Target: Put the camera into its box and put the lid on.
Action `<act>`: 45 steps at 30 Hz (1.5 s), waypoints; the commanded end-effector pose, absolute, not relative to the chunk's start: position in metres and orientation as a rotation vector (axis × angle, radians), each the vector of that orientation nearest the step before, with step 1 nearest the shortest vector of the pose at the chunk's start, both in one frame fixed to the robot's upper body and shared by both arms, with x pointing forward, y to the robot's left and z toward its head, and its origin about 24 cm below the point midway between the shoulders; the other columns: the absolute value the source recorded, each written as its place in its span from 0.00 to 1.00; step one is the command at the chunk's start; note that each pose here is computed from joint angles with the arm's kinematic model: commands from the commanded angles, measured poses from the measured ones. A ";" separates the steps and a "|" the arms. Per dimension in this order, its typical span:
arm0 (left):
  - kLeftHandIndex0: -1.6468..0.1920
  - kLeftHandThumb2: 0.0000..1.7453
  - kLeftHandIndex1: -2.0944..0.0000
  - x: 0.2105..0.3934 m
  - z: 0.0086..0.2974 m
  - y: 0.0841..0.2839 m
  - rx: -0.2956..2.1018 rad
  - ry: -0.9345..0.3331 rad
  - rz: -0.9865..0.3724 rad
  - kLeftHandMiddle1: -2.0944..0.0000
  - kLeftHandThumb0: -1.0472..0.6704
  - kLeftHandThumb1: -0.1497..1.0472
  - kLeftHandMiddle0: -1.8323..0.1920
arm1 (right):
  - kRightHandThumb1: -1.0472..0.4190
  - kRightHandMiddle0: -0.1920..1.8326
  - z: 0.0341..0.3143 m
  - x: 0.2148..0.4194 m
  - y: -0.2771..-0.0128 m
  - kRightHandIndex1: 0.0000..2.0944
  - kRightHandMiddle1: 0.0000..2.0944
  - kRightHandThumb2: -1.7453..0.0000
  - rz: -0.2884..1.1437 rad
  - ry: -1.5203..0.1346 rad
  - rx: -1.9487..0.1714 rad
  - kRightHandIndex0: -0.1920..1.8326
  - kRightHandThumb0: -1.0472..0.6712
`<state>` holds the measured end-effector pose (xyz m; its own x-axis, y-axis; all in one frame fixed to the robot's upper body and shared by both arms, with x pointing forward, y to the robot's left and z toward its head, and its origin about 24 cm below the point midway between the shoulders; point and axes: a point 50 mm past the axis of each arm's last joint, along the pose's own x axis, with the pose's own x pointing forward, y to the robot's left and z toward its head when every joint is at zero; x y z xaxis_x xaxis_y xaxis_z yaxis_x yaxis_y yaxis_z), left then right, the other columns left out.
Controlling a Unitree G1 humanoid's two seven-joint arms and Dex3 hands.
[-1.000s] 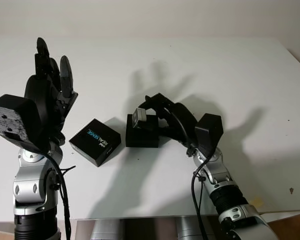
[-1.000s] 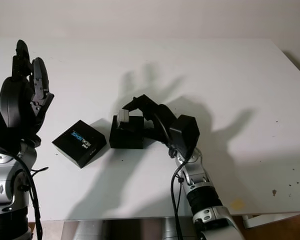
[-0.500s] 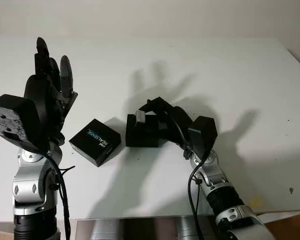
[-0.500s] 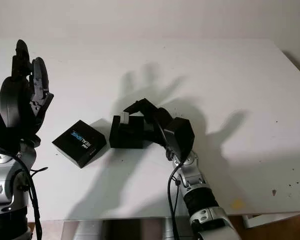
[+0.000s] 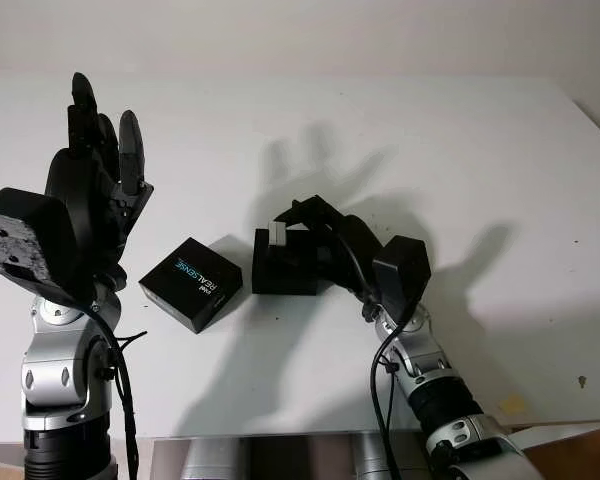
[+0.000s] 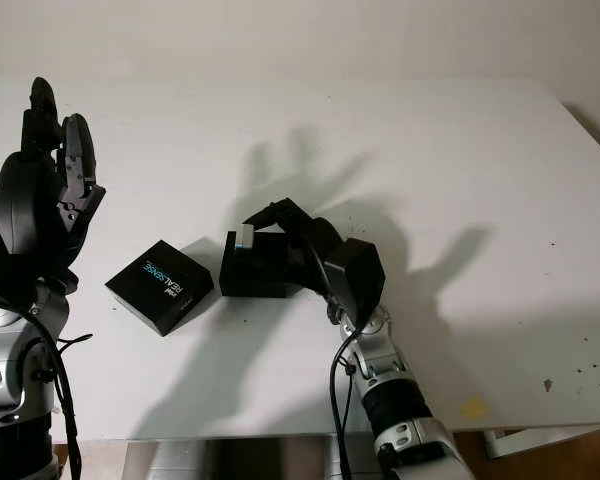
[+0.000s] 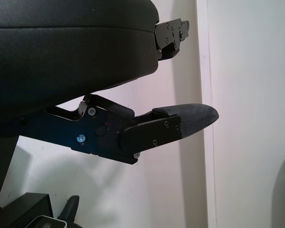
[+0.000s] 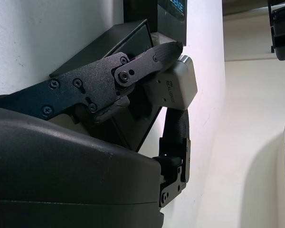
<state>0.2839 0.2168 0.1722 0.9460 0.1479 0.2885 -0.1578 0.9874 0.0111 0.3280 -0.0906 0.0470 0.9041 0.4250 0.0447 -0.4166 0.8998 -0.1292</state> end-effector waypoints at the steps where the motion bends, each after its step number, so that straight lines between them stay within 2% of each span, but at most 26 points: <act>1: 1.00 0.35 1.00 0.283 0.175 0.219 0.037 -0.306 0.157 1.00 0.21 1.00 1.00 | 0.06 0.25 0.039 0.323 -0.091 0.03 0.72 0.97 0.439 -0.044 -0.115 0.15 0.34; 9: 1.00 0.36 1.00 0.283 0.176 0.220 0.048 -0.299 0.147 1.00 0.22 1.00 1.00 | 0.06 0.24 0.043 0.318 -0.097 0.02 0.72 0.97 0.441 -0.068 -0.150 0.15 0.33; 10: 1.00 0.36 1.00 0.283 0.176 0.221 0.048 -0.297 0.146 1.00 0.22 1.00 1.00 | 0.05 0.22 0.044 0.317 -0.098 0.02 0.71 0.97 0.450 -0.081 -0.182 0.14 0.32; 11: 1.00 0.36 1.00 0.282 0.176 0.221 0.046 -0.297 0.146 1.00 0.22 1.00 1.00 | 0.05 0.17 0.046 0.316 -0.100 0.02 0.67 0.97 0.463 -0.092 -0.214 0.12 0.31; 12: 1.00 0.35 1.00 0.282 0.176 0.221 0.047 -0.296 0.146 1.00 0.22 1.00 1.00 | 0.05 0.12 0.048 0.315 -0.101 0.02 0.57 0.97 0.476 -0.103 -0.243 0.09 0.28; 16: 1.00 0.35 1.00 0.282 0.177 0.221 0.051 -0.296 0.148 1.00 0.22 1.00 1.00 | 0.06 0.09 0.059 0.312 -0.107 0.01 0.22 0.97 0.506 -0.154 -0.350 0.01 0.23; 18: 1.00 0.35 1.00 0.281 0.177 0.222 0.051 -0.295 0.146 1.00 0.22 1.00 1.00 | 0.05 0.10 0.066 0.311 -0.110 0.00 0.17 0.97 0.501 -0.183 -0.374 0.00 0.22; 29: 1.00 0.35 1.00 0.282 0.177 0.223 0.073 -0.292 0.134 1.00 0.23 1.00 1.00 | 0.07 0.11 0.096 0.301 -0.126 0.00 0.11 0.97 0.395 -0.401 -0.453 0.00 0.24; 36: 1.00 0.35 1.00 0.282 0.177 0.223 0.079 -0.291 0.132 1.00 0.23 1.00 1.00 | 0.08 0.11 0.112 0.300 -0.135 0.00 0.09 0.97 0.335 -0.482 -0.499 0.00 0.25; 43: 1.00 0.35 1.00 0.283 0.177 0.222 0.076 -0.295 0.138 1.00 0.24 1.00 1.00 | 0.07 0.22 0.128 0.296 -0.133 0.06 0.13 0.97 0.257 -0.522 -0.605 0.12 0.25; 45: 1.00 0.35 1.00 0.283 0.177 0.222 0.071 -0.293 0.138 1.00 0.23 1.00 1.00 | 0.07 0.24 0.132 0.294 -0.130 0.06 0.14 0.97 0.250 -0.539 -0.691 0.14 0.24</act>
<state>0.2837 0.2210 0.1742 0.9523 0.1235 0.2790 -0.1413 0.9890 0.0447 0.2972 -0.1305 0.1279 0.8436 0.3803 0.3790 -0.0623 0.7705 -0.6344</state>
